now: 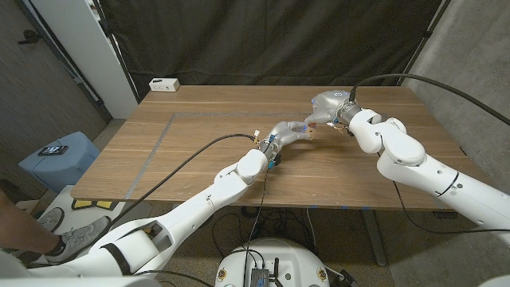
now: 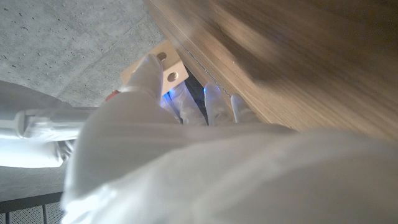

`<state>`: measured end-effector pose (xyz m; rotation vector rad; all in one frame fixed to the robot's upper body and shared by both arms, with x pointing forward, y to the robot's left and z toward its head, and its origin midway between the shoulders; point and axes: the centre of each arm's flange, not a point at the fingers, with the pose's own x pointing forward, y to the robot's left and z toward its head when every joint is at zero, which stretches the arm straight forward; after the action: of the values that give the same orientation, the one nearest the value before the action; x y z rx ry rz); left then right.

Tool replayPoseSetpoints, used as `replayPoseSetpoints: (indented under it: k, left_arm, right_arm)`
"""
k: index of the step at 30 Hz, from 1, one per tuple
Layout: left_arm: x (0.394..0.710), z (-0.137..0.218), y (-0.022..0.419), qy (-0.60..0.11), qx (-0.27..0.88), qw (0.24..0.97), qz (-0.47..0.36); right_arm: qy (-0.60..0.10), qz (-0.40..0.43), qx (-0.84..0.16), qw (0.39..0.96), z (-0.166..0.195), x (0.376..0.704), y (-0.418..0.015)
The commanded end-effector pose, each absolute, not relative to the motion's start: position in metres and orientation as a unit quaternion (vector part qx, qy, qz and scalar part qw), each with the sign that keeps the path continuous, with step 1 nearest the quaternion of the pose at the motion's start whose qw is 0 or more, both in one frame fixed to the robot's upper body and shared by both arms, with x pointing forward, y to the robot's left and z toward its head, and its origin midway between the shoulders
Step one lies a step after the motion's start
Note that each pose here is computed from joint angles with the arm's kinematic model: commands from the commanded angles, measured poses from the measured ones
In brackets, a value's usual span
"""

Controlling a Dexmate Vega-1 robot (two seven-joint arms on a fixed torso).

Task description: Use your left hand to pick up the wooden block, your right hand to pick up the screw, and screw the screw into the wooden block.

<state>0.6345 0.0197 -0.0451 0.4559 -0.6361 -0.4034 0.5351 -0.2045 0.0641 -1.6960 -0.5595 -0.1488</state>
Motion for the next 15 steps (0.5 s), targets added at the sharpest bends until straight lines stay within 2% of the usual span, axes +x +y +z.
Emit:
replayPoseSetpoints:
  k: [1, 15]
  left_arm:
    - [0.6339, -0.0462, 0.0203, -0.307, 0.22, 0.905, -0.194]
    - [0.6341, -0.0462, 0.0213, -0.306, 0.218, 0.906, -0.193]
  right_arm:
    - [-0.249, -0.082, -0.74, 0.619, 0.0624, 0.536, -0.2006]
    - [-0.264, -0.11, -0.731, 0.62, 0.062, 0.5385, -0.1969]
